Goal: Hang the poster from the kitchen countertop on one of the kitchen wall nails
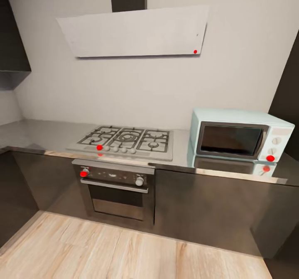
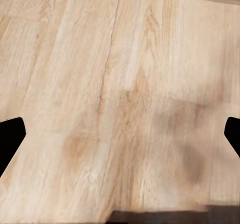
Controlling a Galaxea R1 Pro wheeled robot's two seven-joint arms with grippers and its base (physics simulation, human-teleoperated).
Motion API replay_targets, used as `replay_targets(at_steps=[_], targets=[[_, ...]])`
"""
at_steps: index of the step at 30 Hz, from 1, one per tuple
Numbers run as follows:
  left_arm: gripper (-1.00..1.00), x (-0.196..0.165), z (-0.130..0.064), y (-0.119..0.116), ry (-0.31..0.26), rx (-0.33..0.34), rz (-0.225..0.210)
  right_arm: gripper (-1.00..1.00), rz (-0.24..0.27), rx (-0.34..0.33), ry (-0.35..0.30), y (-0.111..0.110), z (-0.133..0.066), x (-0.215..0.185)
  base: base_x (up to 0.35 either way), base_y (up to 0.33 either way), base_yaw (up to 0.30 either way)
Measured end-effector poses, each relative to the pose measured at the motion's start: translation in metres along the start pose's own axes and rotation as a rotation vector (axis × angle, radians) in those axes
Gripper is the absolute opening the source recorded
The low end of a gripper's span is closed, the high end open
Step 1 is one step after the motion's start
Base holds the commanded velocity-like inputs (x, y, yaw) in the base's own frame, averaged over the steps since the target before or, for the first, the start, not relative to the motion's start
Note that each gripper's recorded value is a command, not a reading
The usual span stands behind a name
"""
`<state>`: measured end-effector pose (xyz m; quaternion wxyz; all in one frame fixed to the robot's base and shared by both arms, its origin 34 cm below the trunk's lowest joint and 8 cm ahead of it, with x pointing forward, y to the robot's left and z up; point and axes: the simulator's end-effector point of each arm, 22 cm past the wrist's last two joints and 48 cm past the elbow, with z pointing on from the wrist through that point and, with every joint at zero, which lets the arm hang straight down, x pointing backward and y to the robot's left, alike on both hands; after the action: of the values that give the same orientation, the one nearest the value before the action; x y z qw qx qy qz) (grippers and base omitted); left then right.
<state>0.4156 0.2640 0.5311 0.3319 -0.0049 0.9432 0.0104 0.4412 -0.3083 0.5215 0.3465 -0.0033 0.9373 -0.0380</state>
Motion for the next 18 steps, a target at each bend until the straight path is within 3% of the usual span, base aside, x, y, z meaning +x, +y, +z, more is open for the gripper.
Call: replay_targets(at_steps=[18], targets=[[1.00, 0.0009, 0.0000, -0.0005, 0.003, 0.001, 0.001, 1.00, -0.003, -0.001, 0.002, 0.0001, -0.0002, 0.0009, 0.000, 0.000, 0.295]])
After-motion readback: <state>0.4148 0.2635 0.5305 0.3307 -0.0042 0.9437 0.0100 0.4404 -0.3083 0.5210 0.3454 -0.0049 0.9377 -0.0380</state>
